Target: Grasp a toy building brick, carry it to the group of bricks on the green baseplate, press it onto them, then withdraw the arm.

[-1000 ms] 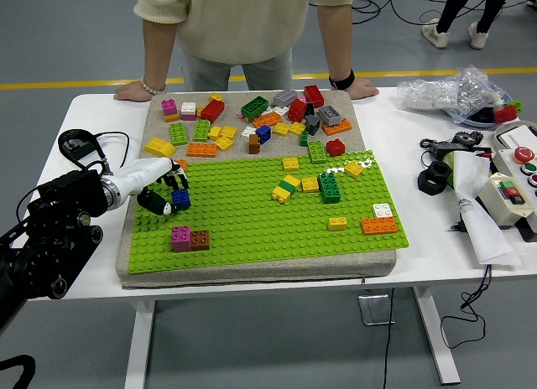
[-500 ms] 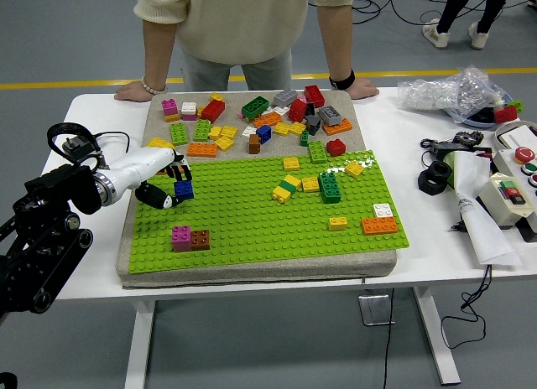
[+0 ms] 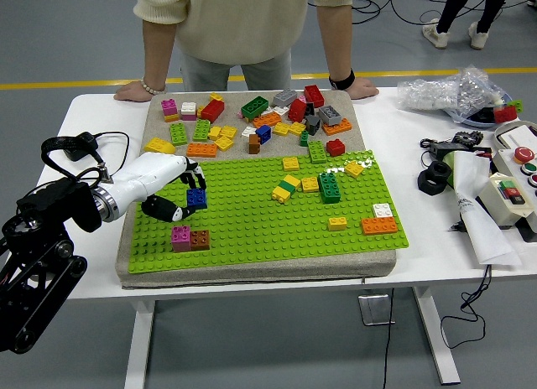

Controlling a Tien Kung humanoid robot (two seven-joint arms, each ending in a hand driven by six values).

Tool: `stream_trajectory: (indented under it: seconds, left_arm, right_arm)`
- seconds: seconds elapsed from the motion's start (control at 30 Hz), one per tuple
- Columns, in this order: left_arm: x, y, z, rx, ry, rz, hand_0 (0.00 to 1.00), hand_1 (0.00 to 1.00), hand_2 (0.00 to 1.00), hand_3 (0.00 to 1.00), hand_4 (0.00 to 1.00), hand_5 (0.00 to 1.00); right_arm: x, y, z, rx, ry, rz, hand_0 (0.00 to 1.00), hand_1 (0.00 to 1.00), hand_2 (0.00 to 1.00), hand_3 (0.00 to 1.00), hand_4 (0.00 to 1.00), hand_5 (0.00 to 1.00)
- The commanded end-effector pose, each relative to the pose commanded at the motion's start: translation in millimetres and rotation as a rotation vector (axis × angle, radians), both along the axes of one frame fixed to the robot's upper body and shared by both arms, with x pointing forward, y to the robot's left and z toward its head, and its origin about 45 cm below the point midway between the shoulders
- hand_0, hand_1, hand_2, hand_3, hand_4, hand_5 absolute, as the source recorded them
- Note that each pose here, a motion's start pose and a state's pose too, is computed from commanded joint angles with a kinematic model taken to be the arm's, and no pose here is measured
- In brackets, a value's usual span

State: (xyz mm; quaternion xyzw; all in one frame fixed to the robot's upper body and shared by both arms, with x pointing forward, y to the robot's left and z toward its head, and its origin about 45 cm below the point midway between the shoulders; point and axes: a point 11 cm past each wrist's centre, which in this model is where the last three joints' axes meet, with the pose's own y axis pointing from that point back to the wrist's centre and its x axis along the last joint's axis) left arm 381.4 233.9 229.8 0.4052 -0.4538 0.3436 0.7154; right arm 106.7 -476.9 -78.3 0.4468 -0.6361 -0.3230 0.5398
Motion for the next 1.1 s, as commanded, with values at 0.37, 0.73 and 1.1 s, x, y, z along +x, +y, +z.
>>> stream_trajectory:
  seconds: [0.37,0.73,1.1]
  left_arm:
    - [-12.6,-11.4,-19.2,0.004,0.046,-0.027,0.577,0.600,0.496,0.533,0.534,0.002]
    - [-11.9,-12.6,-30.5,0.015,0.072,-0.027,0.578,0.601,0.496,0.532,0.534,0.002]
    - [-12.8,-11.4,-43.1,0.018,0.099,-0.019,0.581,0.605,0.497,0.534,0.534,0.002]
  right_arm:
    - [-0.3,0.0,-0.1,0.000,-0.001,-0.002,0.761,0.676,0.718,0.737,0.998,0.683]
    - [1.2,-0.1,0.3,-0.001,-0.004,-0.004,0.761,0.676,0.718,0.737,0.998,0.683]
    - [1.6,-0.1,0.5,-0.001,-0.005,-0.006,0.761,0.676,0.718,0.737,0.998,0.683]
